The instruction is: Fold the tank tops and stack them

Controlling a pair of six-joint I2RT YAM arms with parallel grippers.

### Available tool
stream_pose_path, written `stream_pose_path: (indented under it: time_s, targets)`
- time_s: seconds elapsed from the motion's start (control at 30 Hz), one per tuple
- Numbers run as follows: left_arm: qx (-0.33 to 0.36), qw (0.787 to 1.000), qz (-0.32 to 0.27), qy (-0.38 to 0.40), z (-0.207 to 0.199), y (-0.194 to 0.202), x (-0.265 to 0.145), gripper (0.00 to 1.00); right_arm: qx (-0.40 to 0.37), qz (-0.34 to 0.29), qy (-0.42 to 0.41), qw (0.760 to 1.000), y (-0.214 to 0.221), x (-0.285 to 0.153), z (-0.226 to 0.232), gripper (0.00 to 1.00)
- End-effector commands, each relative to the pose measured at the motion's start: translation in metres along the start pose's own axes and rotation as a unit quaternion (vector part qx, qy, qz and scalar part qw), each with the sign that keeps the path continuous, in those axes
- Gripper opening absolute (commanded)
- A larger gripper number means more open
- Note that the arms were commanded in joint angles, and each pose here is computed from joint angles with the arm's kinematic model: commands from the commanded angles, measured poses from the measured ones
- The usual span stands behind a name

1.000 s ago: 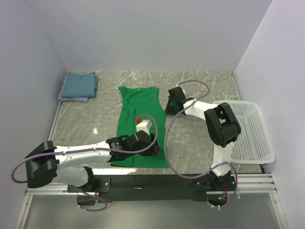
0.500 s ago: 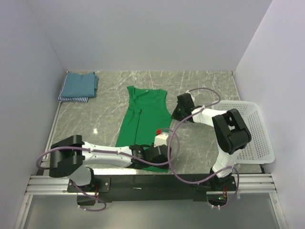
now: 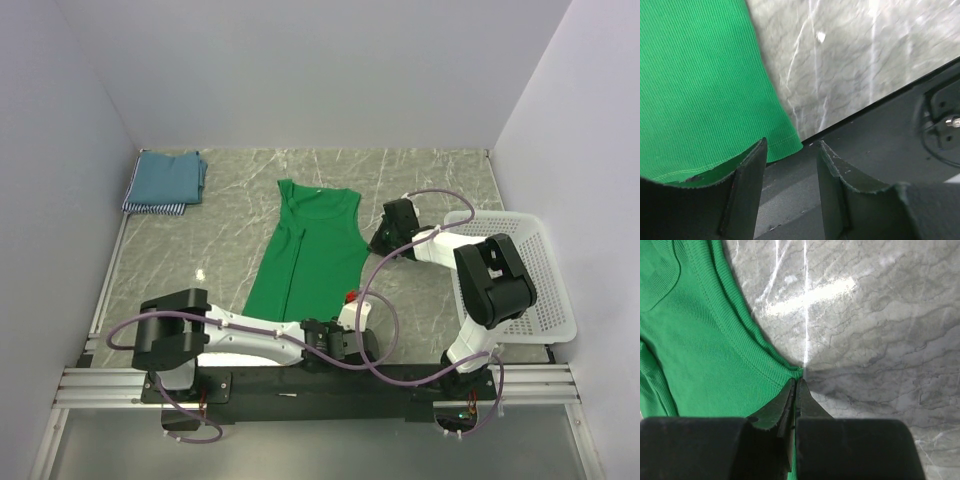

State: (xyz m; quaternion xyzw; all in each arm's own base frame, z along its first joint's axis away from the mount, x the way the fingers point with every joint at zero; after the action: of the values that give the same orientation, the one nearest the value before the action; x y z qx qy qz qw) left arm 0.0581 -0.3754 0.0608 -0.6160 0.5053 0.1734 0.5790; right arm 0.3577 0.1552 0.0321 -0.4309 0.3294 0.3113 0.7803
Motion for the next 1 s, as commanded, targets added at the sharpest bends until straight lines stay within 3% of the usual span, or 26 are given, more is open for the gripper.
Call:
stream_pose_path:
  time_s: [0.0, 0.27, 0.37, 0.57, 0.8, 0.97]
  targets:
    - [-0.005, 1.000, -0.009, -0.005, -0.008, -0.001, 0.000, 0.49, -0.004, 0.010, 0.035, 0.999, 0.001, 0.000, -0.018, 0.00]
    - [0.013, 1.000, -0.012, -0.025, -0.009, 0.005, 0.013, 0.45, -0.002, 0.009, 0.034, 0.999, 0.000, 0.000, -0.019, 0.00]
    - [0.020, 0.998, -0.010, -0.052, -0.003, 0.010, 0.020, 0.40, -0.003, 0.010, 0.033, 0.999, 0.001, 0.000, -0.018, 0.00]
    - [0.034, 0.996, -0.023, -0.085, 0.001, 0.013, 0.017, 0.20, -0.005, 0.004, 0.040, 0.999, -0.004, -0.002, -0.020, 0.00]
    - [0.012, 0.999, -0.044, -0.005, -0.019, -0.001, -0.012, 0.08, -0.031, -0.015, 0.081, 0.996, -0.021, -0.022, -0.028, 0.00]
    - [-0.052, 0.993, -0.067, 0.077, -0.026, -0.018, -0.038, 0.05, -0.055, -0.029, 0.076, 0.995, -0.033, -0.039, -0.017, 0.00]
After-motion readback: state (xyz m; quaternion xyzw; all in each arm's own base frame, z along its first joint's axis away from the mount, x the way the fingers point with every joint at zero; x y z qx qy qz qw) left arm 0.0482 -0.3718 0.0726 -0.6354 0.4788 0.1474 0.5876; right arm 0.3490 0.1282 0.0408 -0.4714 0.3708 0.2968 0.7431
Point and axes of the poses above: each gripper's point midway between its finger pads, its own x axis out along the fingers, its own z axis along the line the jaws close on, y = z × x, the point moved 2 cm from there along -x, back along the fingers, and after that the axes turned 3 degrees about -x, right-handed, at the moved point
